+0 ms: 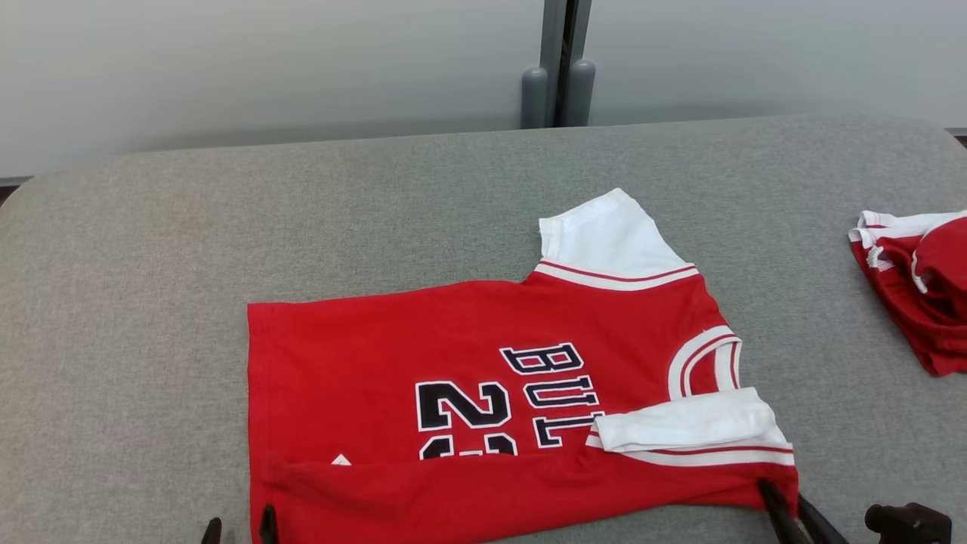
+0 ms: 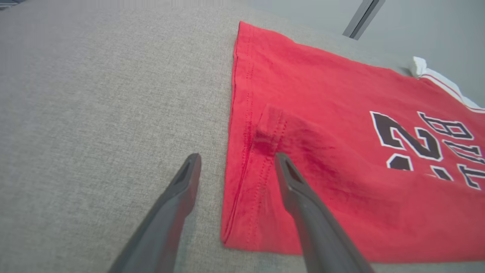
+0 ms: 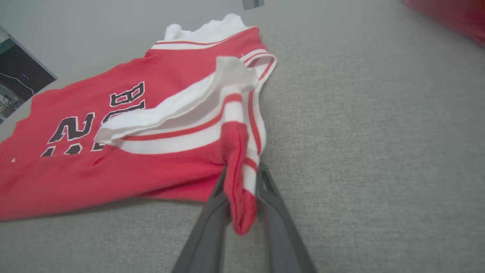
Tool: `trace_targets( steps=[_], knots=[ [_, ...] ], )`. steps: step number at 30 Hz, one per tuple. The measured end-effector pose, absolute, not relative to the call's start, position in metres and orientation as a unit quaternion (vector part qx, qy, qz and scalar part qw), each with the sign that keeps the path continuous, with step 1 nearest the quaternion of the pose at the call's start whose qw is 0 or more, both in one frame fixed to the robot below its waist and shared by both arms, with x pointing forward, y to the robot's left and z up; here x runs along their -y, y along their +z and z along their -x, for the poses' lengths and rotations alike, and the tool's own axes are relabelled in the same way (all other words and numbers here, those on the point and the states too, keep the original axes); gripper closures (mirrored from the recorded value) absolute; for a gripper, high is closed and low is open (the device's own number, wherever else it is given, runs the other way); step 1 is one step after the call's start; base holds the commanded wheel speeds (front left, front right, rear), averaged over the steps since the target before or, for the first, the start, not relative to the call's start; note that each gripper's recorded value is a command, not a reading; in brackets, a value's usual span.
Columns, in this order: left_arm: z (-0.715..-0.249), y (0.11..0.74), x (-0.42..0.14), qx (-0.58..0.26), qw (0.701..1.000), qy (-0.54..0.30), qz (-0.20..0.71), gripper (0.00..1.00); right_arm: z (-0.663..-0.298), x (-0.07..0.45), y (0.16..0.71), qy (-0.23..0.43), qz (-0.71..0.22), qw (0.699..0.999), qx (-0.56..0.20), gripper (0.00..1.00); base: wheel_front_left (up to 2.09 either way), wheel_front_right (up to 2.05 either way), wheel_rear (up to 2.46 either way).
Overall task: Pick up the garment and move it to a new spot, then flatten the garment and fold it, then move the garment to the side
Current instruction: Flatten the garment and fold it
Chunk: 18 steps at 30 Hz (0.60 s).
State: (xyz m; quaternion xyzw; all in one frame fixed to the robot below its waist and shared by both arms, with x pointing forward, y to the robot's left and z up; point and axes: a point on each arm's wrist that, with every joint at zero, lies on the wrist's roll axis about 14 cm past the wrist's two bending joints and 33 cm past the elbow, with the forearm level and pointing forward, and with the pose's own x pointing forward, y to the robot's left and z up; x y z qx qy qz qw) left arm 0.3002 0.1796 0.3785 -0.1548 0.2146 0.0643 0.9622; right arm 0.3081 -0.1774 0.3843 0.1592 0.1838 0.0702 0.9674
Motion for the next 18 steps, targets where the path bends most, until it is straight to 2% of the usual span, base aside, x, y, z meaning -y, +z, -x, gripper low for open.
trace_targets(
  steps=[1,4,13,18],
  knots=[
    [-0.302,0.381,-0.179,-0.21,0.964,0.062,0.15,0.0,-0.308,0.178,0.386,0.069,-0.159,0.968,-0.181,0.0,0.0,0.0,0.0],
    [-0.309,0.394,-0.182,-0.183,0.973,0.06,0.129,0.0,-0.313,0.186,0.397,0.059,-0.154,0.974,-0.157,0.0,0.0,0.0,0.0],
    [-0.345,0.475,-0.174,-0.034,0.996,0.027,0.077,0.0,-0.337,0.214,0.479,0.028,-0.096,0.995,-0.011,0.0,0.0,0.0,0.0],
    [-0.35,0.501,-0.166,-0.001,0.998,0.011,0.063,0.0,-0.337,0.222,0.504,0.021,-0.07,0.997,0.03,0.0,0.0,0.0,0.0]
  ],
)
